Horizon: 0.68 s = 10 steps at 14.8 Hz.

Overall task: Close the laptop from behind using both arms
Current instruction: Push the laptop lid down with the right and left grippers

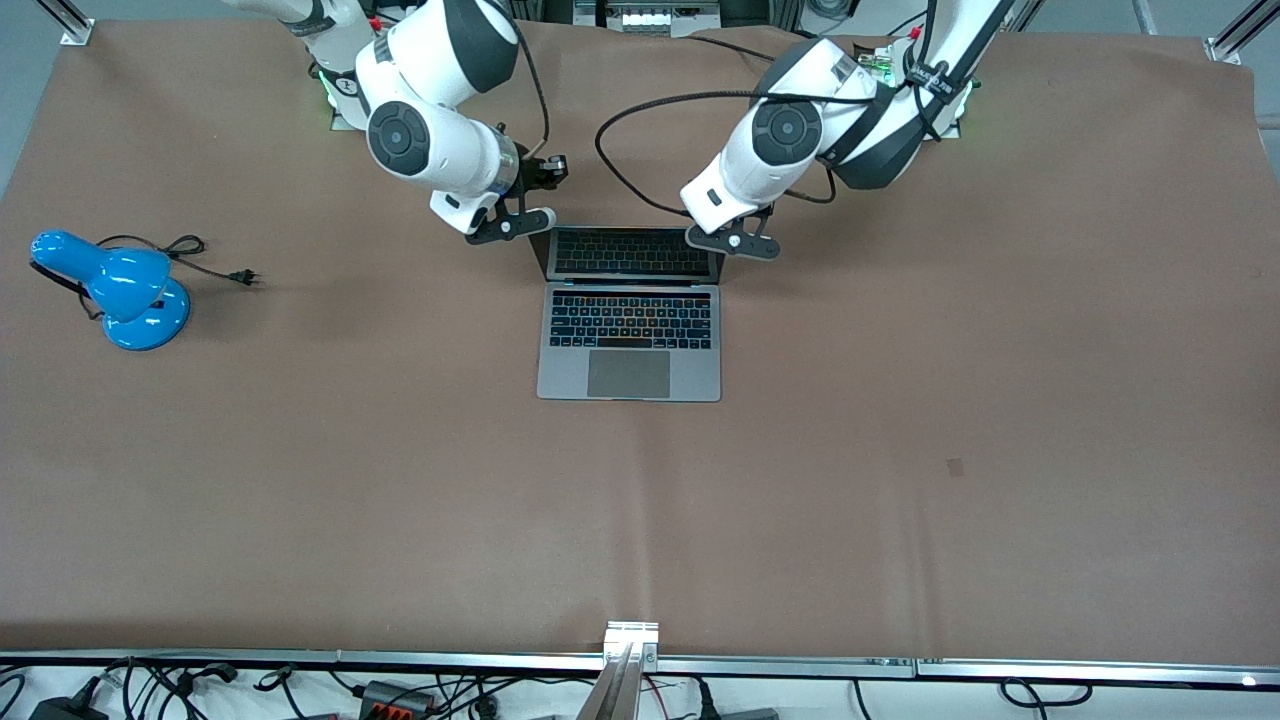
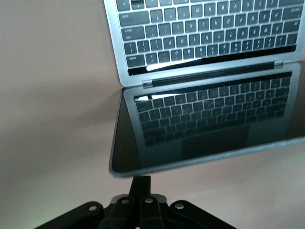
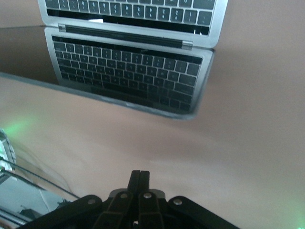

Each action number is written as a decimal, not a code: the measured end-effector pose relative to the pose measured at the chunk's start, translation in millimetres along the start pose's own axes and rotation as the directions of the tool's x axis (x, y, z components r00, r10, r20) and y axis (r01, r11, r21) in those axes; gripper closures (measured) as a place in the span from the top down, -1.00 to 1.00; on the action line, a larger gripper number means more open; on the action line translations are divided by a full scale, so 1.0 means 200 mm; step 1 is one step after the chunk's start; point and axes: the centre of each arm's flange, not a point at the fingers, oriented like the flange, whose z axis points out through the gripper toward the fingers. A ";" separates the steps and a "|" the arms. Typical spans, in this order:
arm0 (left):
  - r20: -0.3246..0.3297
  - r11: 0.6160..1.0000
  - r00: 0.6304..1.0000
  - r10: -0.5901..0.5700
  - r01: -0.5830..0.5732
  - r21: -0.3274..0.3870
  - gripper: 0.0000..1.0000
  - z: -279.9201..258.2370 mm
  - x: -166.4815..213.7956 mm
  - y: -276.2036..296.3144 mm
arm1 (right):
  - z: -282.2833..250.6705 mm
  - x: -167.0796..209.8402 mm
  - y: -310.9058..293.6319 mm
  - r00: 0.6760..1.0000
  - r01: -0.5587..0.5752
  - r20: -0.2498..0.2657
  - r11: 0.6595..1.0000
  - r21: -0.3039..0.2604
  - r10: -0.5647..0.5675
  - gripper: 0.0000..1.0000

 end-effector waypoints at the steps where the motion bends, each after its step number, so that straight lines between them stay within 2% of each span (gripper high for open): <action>1: -0.004 1.000 1.000 -0.003 0.003 -0.011 -0.98 -0.02 0.02 0.01 | 0.00 0.01 0.00 1.000 -0.003 -0.018 1.000 0.002 0.003 -0.98; 4: -0.010 0.999 1.000 -0.008 0.008 -0.042 -0.98 -0.06 0.09 0.03 | 0.02 0.05 0.01 0.999 -0.010 -0.047 1.000 0.006 0.011 -0.98; 10: -0.015 0.998 1.000 -0.017 0.016 -0.054 -0.98 -0.06 0.25 -0.01 | 0.02 0.10 0.01 0.994 -0.014 -0.106 1.000 0.016 0.016 -0.98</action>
